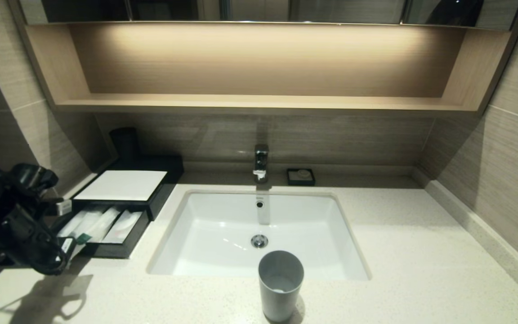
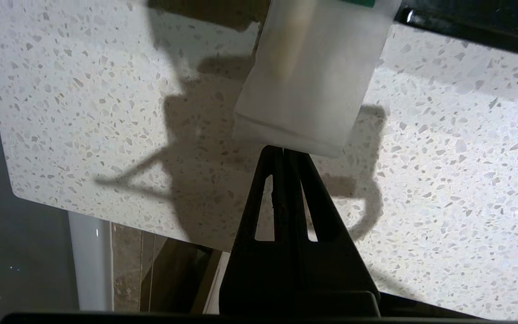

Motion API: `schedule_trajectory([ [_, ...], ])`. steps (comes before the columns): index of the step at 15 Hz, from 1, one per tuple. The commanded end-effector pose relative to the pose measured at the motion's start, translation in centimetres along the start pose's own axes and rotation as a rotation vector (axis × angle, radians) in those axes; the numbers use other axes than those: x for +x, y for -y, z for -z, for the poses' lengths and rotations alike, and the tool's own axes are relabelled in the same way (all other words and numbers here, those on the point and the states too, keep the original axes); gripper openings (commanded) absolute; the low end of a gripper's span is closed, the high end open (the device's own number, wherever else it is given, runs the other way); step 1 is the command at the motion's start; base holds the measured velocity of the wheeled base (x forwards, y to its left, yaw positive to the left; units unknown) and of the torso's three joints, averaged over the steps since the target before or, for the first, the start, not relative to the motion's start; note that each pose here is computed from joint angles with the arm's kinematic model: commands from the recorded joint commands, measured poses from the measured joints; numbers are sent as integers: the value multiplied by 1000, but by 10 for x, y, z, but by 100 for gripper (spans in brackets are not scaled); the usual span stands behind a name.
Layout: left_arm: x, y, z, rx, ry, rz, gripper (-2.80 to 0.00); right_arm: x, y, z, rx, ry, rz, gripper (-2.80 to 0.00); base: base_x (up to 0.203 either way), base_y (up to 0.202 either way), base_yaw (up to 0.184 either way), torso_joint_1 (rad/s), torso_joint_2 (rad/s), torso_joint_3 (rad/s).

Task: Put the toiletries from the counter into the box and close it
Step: Place the bathroom toiletry into the drawer

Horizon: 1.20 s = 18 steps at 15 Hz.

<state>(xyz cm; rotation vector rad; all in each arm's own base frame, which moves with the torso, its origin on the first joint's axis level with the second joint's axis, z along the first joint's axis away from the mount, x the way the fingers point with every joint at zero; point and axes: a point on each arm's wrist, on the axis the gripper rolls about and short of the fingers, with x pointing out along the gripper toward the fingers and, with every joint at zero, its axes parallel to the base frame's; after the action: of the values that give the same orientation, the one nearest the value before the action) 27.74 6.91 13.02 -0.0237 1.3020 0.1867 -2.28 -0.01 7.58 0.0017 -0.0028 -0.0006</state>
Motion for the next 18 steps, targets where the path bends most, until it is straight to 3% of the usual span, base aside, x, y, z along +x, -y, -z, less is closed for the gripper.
schedule_trajectory([
  [1, 1, 2, -2, 5, 10, 0, -280, 0, 0, 0, 0, 0, -1, -280, 0, 0, 0, 0, 0, 0],
  [18, -2, 7, -17, -35, 110, 0, -280, 0, 0, 0, 0, 0, -1, -280, 0, 0, 0, 0, 0, 0],
])
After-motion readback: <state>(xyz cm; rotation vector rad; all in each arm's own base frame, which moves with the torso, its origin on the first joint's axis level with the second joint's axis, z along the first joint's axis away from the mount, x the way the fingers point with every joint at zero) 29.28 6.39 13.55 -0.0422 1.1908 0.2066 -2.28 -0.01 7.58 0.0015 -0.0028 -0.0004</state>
